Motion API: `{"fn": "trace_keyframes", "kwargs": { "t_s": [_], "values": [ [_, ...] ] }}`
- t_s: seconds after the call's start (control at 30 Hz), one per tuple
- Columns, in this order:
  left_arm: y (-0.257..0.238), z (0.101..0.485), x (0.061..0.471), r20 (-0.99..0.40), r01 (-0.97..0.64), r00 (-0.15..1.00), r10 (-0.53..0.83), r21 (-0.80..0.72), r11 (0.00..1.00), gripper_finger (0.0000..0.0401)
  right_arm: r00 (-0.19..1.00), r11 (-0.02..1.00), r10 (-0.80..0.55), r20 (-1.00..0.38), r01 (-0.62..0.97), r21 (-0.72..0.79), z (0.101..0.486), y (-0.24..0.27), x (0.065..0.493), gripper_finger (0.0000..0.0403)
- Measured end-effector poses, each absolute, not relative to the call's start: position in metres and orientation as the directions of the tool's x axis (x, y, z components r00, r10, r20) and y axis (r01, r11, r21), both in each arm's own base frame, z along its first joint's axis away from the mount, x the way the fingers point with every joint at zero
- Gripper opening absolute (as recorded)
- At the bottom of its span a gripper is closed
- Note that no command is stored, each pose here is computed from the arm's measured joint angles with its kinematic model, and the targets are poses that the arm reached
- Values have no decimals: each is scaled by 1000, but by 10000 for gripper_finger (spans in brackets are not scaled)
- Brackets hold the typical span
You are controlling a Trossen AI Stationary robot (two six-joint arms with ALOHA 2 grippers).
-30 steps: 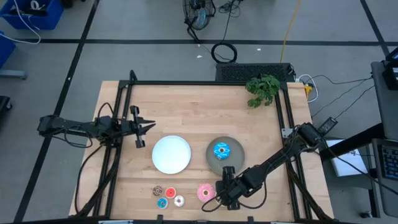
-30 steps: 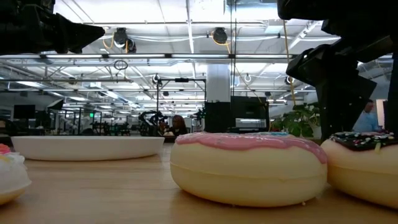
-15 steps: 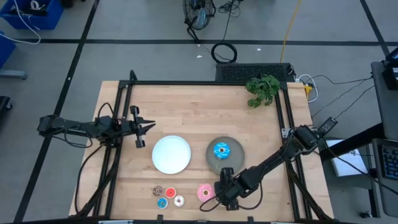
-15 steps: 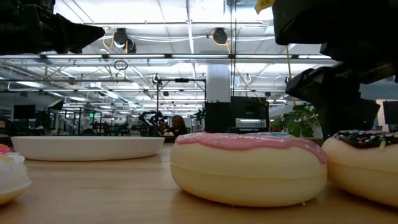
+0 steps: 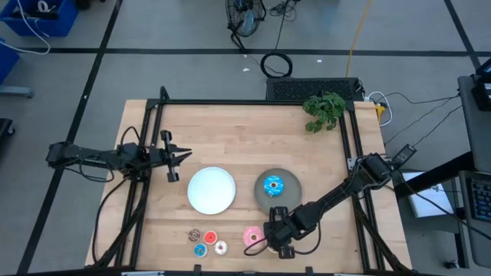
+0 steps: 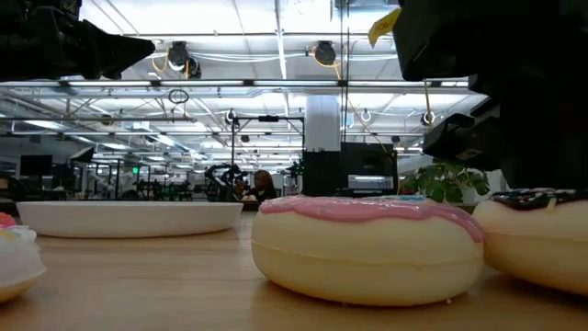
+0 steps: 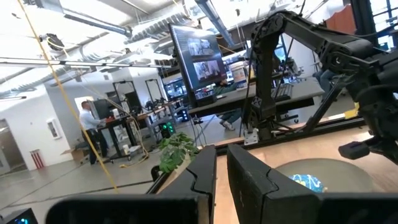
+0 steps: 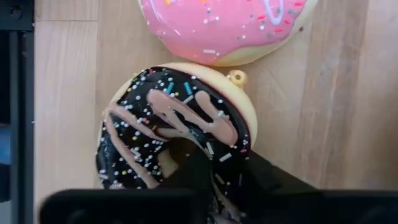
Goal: Pick & Place donuts
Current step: Put the big black donut into the gray plate
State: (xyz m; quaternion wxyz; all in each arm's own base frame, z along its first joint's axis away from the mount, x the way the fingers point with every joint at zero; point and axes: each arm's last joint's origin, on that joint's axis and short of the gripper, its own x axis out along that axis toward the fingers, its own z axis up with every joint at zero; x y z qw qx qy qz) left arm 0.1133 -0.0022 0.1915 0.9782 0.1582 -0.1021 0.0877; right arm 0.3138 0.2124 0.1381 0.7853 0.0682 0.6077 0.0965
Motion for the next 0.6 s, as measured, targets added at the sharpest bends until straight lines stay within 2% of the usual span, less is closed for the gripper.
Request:
{"fn": "trace_keyframes", "kwargs": {
  "t_s": [0.07, 0.17, 0.33, 0.6],
  "values": [
    [-2, 192, 113, 228, -204, 964, 139, 291, 935, 47, 229, 965, 260, -938, -79, 248, 141, 210, 314, 11],
    [-2, 192, 113, 229, -204, 964, 139, 292, 934, 47, 225, 962, 273, -935, -88, 259, 152, 206, 311, 19],
    [-2, 192, 113, 229, -205, 963, 140, 292, 934, 47, 276, 967, 255, -927, -86, 241, 183, 195, 305, 13],
    [-2, 192, 113, 229, -205, 963, 140, 295, 933, 47, 463, 973, 229, -856, -111, 201, 240, 178, 292, 12]
  ]
}}
